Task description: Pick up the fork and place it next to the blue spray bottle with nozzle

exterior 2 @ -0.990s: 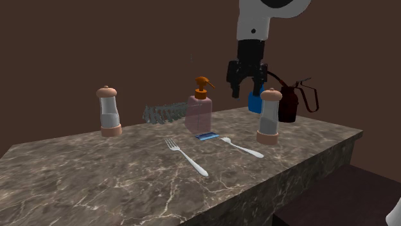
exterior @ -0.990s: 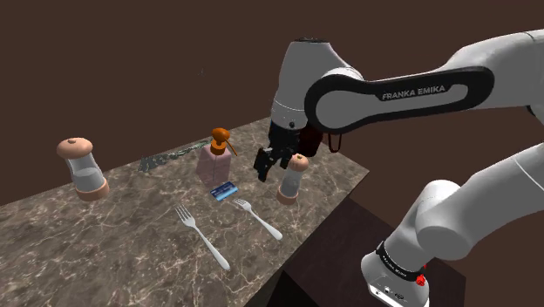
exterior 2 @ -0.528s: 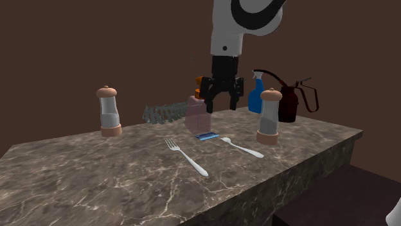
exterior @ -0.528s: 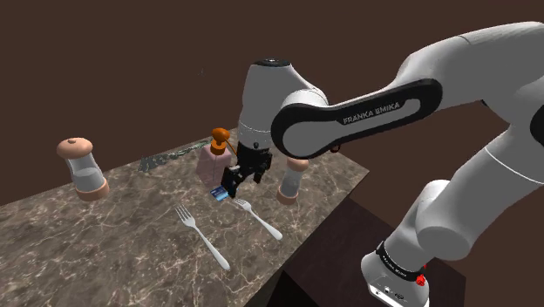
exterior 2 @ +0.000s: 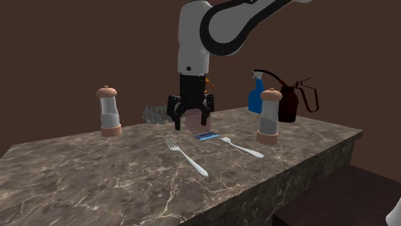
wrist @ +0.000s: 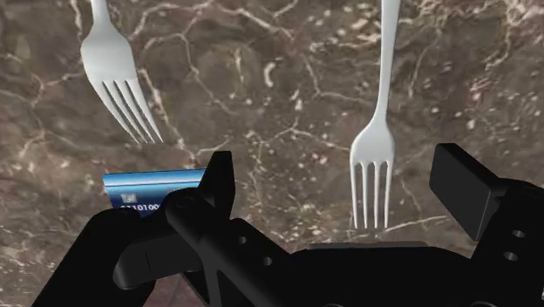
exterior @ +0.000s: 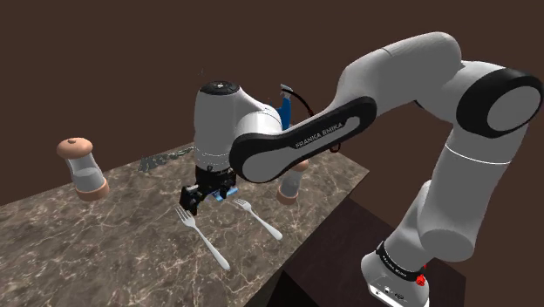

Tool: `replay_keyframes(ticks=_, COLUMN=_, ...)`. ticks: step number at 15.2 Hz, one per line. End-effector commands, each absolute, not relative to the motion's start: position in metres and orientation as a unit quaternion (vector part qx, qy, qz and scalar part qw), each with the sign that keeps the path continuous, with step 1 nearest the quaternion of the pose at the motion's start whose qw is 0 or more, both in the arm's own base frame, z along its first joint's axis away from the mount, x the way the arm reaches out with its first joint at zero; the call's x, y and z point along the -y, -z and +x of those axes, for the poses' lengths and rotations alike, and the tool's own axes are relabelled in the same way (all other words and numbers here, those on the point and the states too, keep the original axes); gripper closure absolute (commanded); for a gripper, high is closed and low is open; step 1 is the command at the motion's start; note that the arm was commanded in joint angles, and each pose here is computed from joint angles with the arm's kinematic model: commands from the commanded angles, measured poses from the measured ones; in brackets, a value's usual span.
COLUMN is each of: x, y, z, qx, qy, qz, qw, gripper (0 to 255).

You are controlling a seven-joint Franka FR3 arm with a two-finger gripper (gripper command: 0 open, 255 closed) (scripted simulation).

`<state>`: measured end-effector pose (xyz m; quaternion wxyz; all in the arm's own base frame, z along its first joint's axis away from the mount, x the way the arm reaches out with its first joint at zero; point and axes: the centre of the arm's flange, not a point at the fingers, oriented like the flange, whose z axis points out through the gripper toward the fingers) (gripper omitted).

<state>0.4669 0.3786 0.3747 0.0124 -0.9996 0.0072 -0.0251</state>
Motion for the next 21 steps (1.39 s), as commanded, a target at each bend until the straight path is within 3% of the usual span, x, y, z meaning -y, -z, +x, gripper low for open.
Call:
replay_keyframes(ticks=1, x=-0.4, y=-0.358, z=0.476, qx=-0.009, qy=0.029, qz=-0.999, qw=0.011, gripper=0)
replay_keyframes(ticks=11, x=-0.422, y=-0.305, z=0.49, qx=-0.011, qy=0.033, qz=-0.999, qw=0.009, gripper=0)
replay_keyframes(ticks=19, x=-0.422, y=-0.305, z=0.49, qx=-0.011, qy=0.033, qz=-0.999, qw=0.009, gripper=0)
replay_keyframes(ticks=20, x=-0.422, y=-0.305, z=0.49, qx=-0.011, qy=0.033, qz=-0.999, qw=0.009, gripper=255)
replay_keyframes(ticks=21, x=-0.422, y=-0.305, z=0.49, qx=-0.011, qy=0.033, qz=-0.999, qw=0.009, gripper=255)
